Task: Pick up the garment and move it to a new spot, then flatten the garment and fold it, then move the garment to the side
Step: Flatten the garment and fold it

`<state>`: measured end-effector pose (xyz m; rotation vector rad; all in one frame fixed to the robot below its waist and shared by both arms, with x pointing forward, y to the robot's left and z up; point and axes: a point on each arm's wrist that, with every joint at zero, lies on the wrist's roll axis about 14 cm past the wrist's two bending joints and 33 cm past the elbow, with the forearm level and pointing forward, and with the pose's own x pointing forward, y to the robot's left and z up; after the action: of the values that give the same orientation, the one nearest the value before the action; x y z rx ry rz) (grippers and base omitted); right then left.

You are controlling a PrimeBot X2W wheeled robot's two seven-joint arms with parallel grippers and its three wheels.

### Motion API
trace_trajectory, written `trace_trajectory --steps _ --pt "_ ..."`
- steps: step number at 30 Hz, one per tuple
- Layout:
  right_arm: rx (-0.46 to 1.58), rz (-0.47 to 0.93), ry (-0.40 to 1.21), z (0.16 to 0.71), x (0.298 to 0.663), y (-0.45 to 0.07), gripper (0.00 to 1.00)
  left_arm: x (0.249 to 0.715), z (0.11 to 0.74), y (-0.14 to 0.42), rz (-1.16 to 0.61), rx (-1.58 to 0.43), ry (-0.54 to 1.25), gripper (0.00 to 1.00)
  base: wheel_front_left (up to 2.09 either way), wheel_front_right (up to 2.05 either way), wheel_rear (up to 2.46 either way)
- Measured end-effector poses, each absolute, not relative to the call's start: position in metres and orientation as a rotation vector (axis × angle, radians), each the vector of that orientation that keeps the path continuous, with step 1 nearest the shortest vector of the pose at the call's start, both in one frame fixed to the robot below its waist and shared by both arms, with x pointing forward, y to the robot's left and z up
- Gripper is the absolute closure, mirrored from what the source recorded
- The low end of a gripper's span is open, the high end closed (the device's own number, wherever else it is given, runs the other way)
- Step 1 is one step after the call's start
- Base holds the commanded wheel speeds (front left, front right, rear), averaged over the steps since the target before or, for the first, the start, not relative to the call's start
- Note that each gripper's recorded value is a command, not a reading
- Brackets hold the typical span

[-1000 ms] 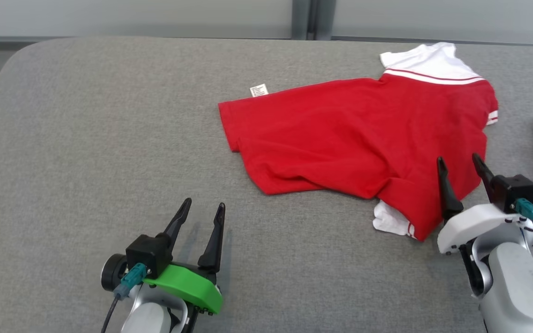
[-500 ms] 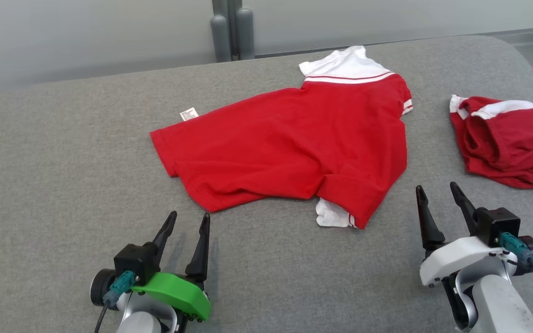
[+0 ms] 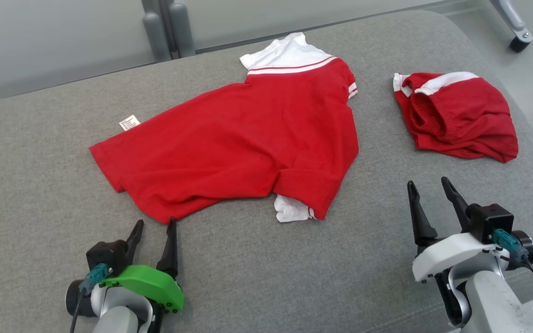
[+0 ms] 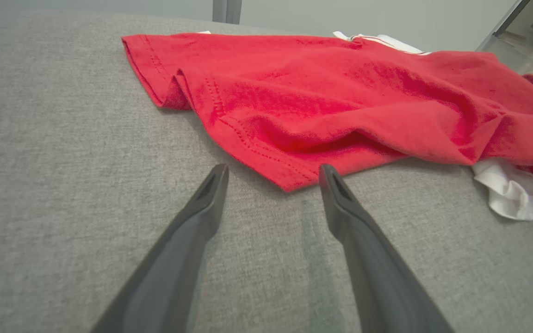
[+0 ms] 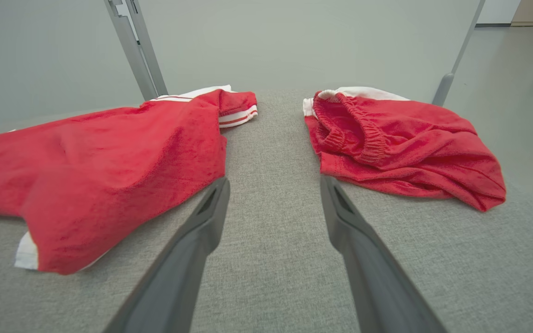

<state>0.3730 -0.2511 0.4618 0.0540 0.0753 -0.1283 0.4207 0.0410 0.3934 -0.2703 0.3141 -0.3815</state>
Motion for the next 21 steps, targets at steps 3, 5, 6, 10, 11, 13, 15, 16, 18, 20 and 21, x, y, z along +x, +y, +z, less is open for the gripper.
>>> trace_trajectory --steps 3,5,6,10,11,13,15,16,18,20,21 --pt "0.048 -0.149 0.079 0.461 0.37 -0.258 0.0 0.424 0.381 0.039 -0.372 -0.272 0.353 0.0 0.0 0.0 0.0" --pt "0.045 -0.161 0.085 0.46 0.367 -0.262 0.0 0.424 0.376 0.033 -0.386 -0.276 0.373 0.0 0.0 0.0 0.0" --pt "0.044 -0.166 0.088 0.459 0.366 -0.264 0.0 0.425 0.376 0.029 -0.398 -0.277 0.371 0.47 0.0 0.0 0.0" --pt "0.043 -0.177 0.099 0.456 0.364 -0.267 0.0 0.433 0.39 0.016 -0.438 -0.287 0.328 1.0 0.0 0.0 0.0" --pt "0.044 -0.176 0.1 0.455 0.365 -0.267 0.0 0.438 0.399 0.015 -0.445 -0.288 0.293 1.0 0.0 0.0 0.0" --pt "0.047 -0.176 0.102 0.454 0.366 -0.266 0.0 0.45 0.429 0.015 -0.453 -0.284 0.19 1.0 0.0 0.0 0.0" --pt "0.05 -0.173 0.103 0.453 0.368 -0.265 0.0 0.458 0.463 0.014 -0.469 -0.293 0.078 1.0 0.0 0.0 0.0" --pt "0.052 -0.17 0.104 0.453 0.369 -0.263 0.0 0.461 0.482 0.014 -0.477 -0.294 0.014 1.0 0.0 0.0 0.0" --pt "0.056 -0.166 0.109 0.45 0.371 -0.262 0.0 0.463 0.519 0.015 -0.489 -0.295 -0.106 1.0 0.0 0.0 0.0" --pt "0.062 -0.154 0.116 0.447 0.373 -0.257 0.0 0.462 0.553 0.021 -0.491 -0.283 -0.214 1.0 0.0 0.0 0.0" --pt "0.065 -0.145 0.12 0.446 0.375 -0.253 0.0 0.461 0.567 0.024 -0.49 -0.276 -0.262 1.0 0.0 0.0 0.0"
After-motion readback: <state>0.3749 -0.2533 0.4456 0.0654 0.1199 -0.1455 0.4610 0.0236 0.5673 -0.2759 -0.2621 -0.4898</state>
